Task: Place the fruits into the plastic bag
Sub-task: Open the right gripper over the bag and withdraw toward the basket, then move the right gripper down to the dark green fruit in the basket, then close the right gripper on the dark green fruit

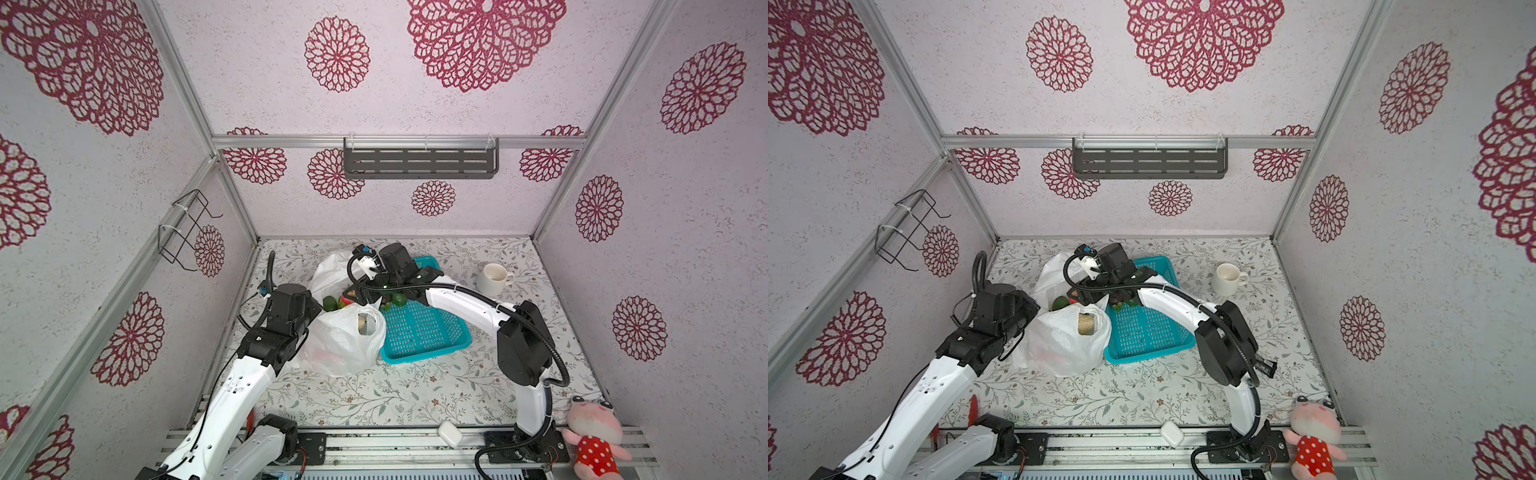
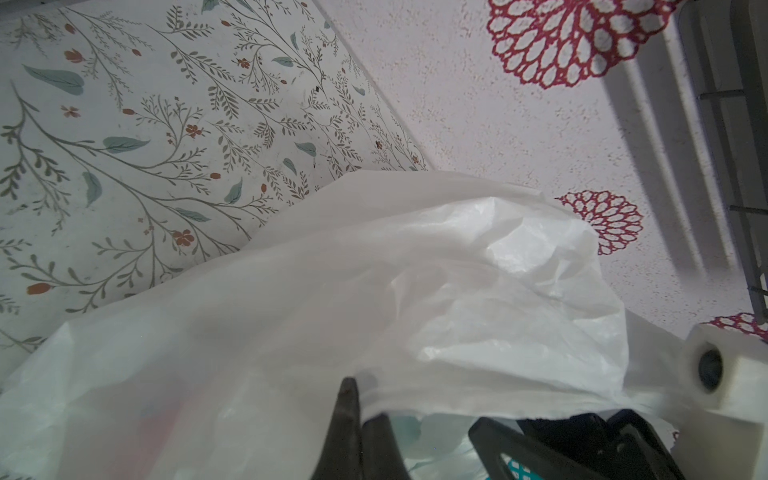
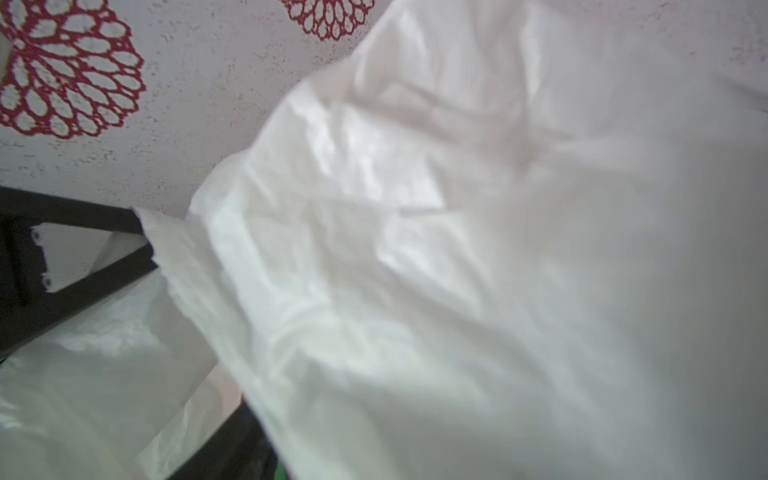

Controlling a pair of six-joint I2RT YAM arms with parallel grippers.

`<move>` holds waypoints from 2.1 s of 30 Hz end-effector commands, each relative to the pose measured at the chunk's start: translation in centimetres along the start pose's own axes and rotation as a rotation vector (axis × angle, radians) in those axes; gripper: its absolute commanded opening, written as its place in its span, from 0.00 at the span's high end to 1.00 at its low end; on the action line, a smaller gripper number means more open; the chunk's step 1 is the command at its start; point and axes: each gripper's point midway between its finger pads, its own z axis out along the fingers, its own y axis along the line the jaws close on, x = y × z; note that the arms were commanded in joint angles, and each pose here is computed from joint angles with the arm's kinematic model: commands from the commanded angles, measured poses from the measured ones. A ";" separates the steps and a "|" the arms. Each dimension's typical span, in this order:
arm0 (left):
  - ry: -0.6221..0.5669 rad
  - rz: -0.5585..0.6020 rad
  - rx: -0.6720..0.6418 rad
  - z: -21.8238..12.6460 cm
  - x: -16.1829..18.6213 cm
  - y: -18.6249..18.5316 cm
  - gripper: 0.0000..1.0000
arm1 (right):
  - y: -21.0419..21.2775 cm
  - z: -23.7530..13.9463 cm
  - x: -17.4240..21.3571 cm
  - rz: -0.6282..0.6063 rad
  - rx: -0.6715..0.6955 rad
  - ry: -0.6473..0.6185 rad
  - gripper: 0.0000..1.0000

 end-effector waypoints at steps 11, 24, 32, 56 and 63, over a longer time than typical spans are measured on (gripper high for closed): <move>-0.012 -0.026 -0.007 0.4 -0.1 0.2 1.00 | 3.6 -12.5 -4.2 -0.114 0.057 -0.284 0.20; 0.008 -0.028 -0.015 1.4 0.4 0.1 1.00 | -12.1 -16.5 0.6 0.333 0.387 -0.346 0.20; -0.004 -0.024 -0.017 1.3 0.1 0.1 1.00 | -18.2 -8.1 4.6 0.459 0.400 -0.105 0.21; 0.001 -0.026 -0.016 1.2 0.3 0.2 1.00 | -17.6 -4.6 8.3 0.526 0.283 0.058 0.70; 0.003 -0.027 -0.019 0.9 0.3 0.4 1.00 | -12.6 -9.7 5.3 0.457 0.190 -0.108 0.69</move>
